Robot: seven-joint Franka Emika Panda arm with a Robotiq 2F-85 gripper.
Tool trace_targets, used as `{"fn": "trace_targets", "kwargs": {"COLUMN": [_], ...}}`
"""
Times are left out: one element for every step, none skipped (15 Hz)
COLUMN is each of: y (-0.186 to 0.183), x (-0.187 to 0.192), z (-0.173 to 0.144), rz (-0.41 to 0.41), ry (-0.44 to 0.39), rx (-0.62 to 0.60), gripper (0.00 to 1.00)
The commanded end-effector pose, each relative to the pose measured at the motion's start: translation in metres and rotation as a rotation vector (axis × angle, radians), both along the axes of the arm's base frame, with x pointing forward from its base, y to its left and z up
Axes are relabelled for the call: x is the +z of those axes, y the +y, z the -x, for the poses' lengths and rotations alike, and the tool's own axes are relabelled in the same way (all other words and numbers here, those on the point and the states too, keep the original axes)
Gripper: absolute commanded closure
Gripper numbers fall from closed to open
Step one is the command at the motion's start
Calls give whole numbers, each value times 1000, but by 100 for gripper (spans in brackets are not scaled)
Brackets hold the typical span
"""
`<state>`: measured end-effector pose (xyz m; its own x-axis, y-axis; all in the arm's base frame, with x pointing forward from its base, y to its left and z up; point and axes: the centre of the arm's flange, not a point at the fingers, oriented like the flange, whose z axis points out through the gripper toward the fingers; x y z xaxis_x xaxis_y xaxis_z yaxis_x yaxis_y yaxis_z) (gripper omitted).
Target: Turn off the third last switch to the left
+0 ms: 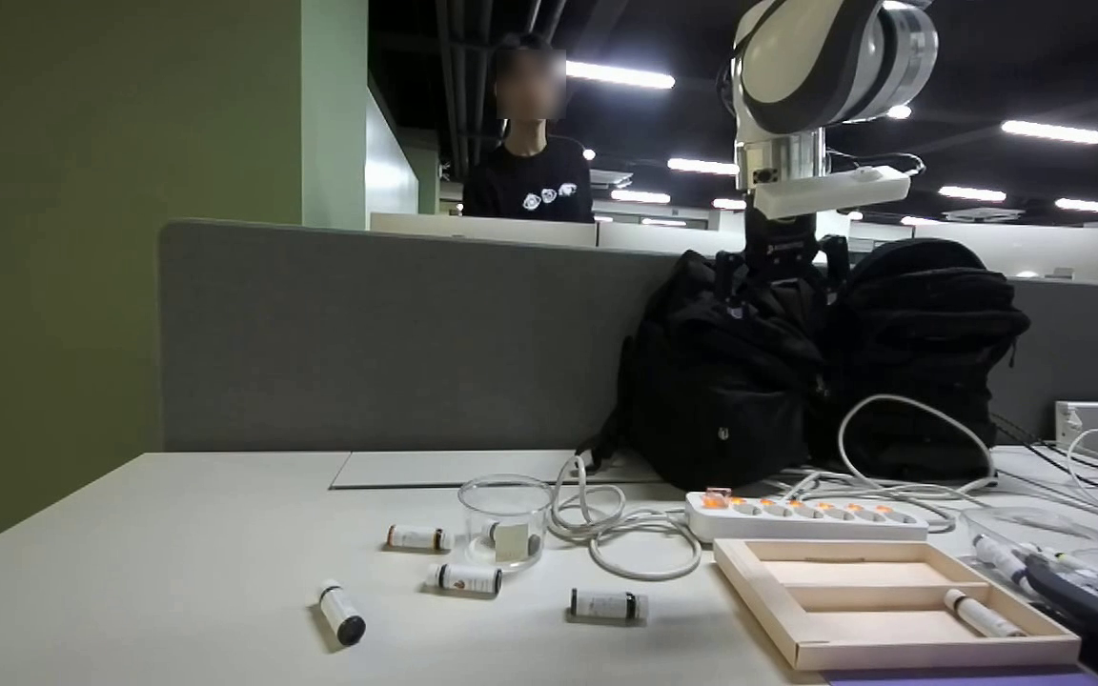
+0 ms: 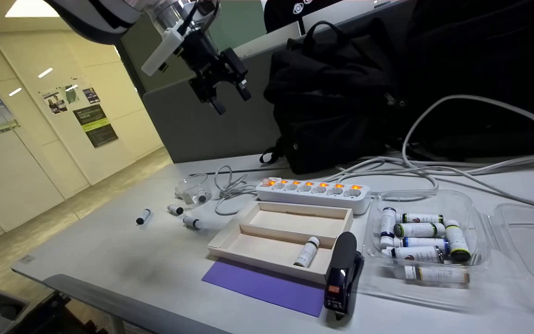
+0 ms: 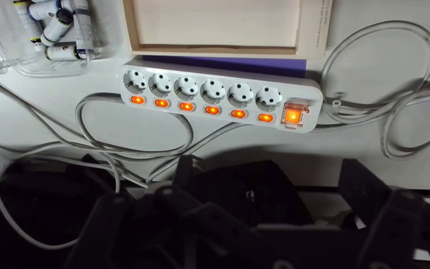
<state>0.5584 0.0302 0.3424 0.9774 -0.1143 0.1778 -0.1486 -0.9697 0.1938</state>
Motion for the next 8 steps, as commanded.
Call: {"fn": "trace_targets", "kwargs": {"y": [3,6,7,7,7,6,4,-2], "x": [0,2,3,5,6,6,3,-2], "z": [3,4,4,5,5,5,-3,-17], "rz": [1,2,2,3,3,3,-4,-13], "ry": [1,-1,-4,-6,-7,-8,-20,-46], "rx": [6,11,13,13,13,12,9,-2], "gripper": [0,0,0,0,0,0,0,0]}}
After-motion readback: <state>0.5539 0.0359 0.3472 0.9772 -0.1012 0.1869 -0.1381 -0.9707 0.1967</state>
